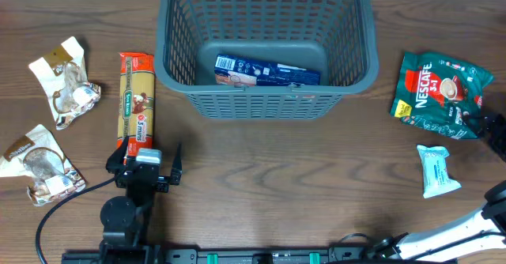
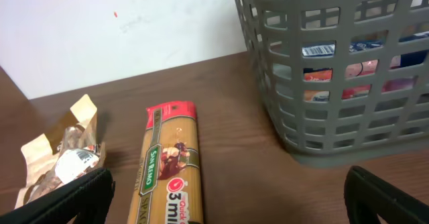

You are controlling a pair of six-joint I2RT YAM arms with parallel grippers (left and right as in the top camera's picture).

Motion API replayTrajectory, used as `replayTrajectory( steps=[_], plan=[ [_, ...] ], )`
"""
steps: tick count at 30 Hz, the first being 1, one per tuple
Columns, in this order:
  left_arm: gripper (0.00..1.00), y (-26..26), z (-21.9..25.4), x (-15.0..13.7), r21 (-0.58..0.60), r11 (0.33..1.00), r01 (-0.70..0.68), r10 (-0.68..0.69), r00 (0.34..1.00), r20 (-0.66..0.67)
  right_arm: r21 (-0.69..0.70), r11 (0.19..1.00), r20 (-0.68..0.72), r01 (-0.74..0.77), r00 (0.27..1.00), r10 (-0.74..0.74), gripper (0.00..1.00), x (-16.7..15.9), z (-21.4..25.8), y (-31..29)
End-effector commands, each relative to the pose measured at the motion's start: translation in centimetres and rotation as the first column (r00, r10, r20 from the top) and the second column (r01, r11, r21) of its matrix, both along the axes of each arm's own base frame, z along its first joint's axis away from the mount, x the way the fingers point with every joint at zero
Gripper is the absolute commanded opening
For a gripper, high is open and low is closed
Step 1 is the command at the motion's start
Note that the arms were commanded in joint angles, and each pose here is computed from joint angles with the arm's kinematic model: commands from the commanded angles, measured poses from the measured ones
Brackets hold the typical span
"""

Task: Pack container
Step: 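Move the right gripper down toward the green Nescafe coffee bag, then grasp the edge of the green Nescafe bag with the right gripper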

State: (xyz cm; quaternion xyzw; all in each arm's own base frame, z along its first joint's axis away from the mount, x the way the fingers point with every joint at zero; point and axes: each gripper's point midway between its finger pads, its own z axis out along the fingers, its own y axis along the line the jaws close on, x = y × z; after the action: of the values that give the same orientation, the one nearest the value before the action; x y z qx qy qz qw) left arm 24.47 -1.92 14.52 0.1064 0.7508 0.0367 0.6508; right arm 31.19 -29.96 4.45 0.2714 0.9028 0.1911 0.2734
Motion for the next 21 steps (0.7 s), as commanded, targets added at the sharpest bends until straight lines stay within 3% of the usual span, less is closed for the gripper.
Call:
replayTrajectory(
  steps=[1,15,21],
  plan=[
    [0.99,-0.3,-1.5,-0.1,0.012,1.000,0.018,-0.018,0.999,-0.034,-0.025,0.997,0.091,-0.072,0.993,0.074,0.99,1.1,1.0,0.1],
    [0.99,-0.3,-1.5,-0.1,0.012,1.000,0.018,-0.018,0.999,-0.034,-0.057,0.993,0.163,-0.107,0.980,0.115,0.99,1.5,-0.1,0.6],
    [0.99,-0.3,-1.5,-0.1,0.012,1.000,0.018,-0.018,0.999,-0.034,-0.002,0.999,0.176,-0.034,0.984,0.034,0.99,1.9,-0.3,0.4]
  ],
)
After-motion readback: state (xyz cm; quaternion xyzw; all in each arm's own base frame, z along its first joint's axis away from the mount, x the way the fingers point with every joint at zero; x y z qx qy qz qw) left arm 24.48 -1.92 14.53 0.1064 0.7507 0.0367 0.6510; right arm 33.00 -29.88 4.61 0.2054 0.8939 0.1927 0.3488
